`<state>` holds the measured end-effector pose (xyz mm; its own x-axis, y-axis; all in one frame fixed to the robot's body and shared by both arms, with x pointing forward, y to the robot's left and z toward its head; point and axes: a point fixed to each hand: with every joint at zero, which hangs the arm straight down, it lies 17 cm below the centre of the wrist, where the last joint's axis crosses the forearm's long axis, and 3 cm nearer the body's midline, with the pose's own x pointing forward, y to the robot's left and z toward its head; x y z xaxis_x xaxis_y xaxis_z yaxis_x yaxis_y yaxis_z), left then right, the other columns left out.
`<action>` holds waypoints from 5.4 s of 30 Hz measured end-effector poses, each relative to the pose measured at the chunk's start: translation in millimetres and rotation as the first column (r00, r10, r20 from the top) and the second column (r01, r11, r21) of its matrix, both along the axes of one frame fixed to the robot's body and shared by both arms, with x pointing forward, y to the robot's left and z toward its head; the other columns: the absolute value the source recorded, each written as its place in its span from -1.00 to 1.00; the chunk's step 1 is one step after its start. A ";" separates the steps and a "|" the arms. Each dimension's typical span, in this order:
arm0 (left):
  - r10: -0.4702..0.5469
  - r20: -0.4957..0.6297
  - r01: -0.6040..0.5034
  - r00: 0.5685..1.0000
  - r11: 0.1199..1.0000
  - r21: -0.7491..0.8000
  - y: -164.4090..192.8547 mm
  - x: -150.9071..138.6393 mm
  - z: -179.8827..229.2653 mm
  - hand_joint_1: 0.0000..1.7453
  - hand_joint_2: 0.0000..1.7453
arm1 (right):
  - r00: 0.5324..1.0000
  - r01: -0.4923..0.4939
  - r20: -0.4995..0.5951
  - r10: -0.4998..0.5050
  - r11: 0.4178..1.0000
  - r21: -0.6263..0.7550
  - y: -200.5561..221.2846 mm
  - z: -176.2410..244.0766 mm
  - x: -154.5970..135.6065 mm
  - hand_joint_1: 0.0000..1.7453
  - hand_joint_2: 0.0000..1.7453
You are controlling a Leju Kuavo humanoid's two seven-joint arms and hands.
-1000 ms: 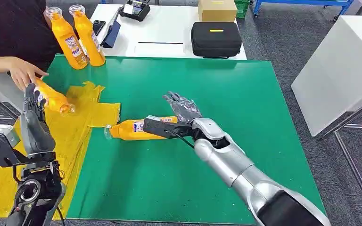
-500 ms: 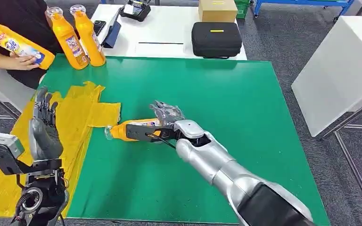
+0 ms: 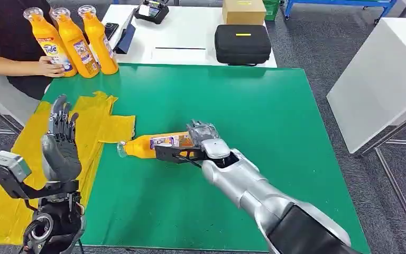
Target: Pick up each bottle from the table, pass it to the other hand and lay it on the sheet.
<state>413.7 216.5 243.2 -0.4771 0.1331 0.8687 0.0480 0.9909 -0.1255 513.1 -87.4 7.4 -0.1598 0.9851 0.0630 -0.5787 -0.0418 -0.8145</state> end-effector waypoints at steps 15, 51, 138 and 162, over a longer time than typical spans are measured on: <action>-0.025 -0.009 0.024 1.000 0.998 -0.051 -7.2 -18.7 -7.6 -1.00 -1.00 | 1.000 0.005 -0.018 -0.006 0.997 -0.076 -21.9 -14.0 -3.4 -1.00 1.00; -0.027 0.112 0.030 0.993 0.999 -0.024 -22.6 -24.0 43.6 -1.00 -1.00 | 0.992 -0.068 0.105 0.070 0.998 -0.018 33.7 26.9 7.5 -1.00 1.00; 0.040 0.027 -0.037 0.999 0.995 -0.098 17.9 -19.1 15.3 -1.00 -1.00 | 0.995 -0.023 -0.104 0.014 0.996 -0.087 -58.6 -59.7 -31.0 1.00 1.00; -0.104 -0.217 0.059 0.971 0.977 -0.206 24.8 -24.6 -60.4 -1.00 1.00 | 0.988 0.148 -0.074 -0.139 0.662 0.735 14.5 19.4 -12.5 1.00 1.00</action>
